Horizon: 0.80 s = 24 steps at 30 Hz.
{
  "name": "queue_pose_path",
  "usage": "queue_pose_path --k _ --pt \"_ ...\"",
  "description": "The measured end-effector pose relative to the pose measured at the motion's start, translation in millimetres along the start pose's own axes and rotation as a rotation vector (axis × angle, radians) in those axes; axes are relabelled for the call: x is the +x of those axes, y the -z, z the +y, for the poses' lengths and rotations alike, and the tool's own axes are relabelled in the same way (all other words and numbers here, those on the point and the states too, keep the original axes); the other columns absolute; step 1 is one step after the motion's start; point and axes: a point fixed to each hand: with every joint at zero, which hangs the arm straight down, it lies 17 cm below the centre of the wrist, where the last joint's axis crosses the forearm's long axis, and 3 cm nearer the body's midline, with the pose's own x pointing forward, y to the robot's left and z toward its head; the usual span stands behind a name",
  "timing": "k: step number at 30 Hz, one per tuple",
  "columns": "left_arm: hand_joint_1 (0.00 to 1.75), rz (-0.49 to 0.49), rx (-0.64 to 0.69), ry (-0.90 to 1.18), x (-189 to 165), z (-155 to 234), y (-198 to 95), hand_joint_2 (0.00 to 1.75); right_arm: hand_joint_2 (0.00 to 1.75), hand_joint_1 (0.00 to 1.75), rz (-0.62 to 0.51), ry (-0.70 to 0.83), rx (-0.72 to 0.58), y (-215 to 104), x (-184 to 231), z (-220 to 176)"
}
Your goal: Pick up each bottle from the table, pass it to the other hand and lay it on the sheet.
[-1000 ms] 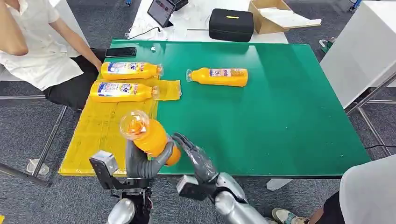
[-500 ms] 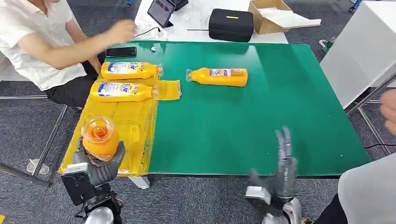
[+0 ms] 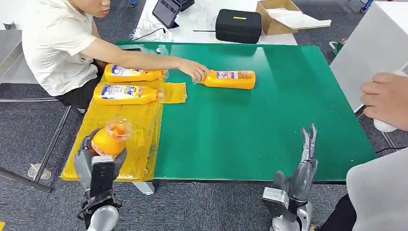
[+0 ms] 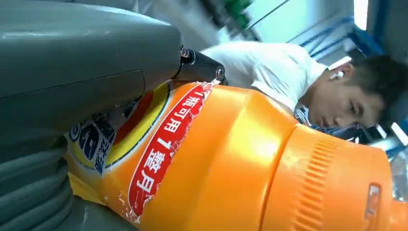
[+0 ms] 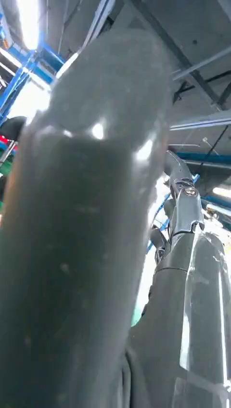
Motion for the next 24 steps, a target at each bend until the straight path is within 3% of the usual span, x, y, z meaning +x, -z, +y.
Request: queue_pose_path --k 7,12,15,17,19,20,23,24 --pt "1.75 -0.037 -0.231 0.202 -18.3 -65.2 -9.3 1.75 0.00 0.00 -0.009 0.091 0.084 1.3 6.7 37.3" --pt "1.75 -0.116 -0.412 0.336 -28.5 -112.0 -23.4 1.75 0.00 0.00 -0.023 0.140 0.105 8.5 13.3 56.9" --pt "1.64 -0.148 -0.519 0.394 -38.9 -132.6 -40.1 1.75 0.00 0.00 -0.021 0.154 0.119 9.2 12.4 64.9" --pt "1.50 -0.168 -0.581 0.432 -47.1 -142.2 -52.0 1.75 0.00 0.00 -0.015 0.163 0.128 7.9 11.0 69.4" --pt "0.82 -0.179 -0.635 0.459 -54.8 -149.3 -61.7 1.75 0.00 0.00 -0.012 0.171 0.136 6.5 10.3 73.2" --pt "0.75 -0.184 -0.665 0.470 -58.5 -153.1 -65.7 1.75 0.00 0.00 -0.009 0.174 0.141 6.0 9.8 75.4" --pt "0.75 -0.177 -0.743 0.490 -70.7 -161.0 -71.8 1.75 0.00 0.00 -0.016 0.182 0.155 6.8 10.9 82.5" --pt "0.65 -0.173 -0.769 0.497 -74.9 -163.2 -74.0 1.75 0.00 0.00 -0.017 0.183 0.163 6.2 11.0 85.3"
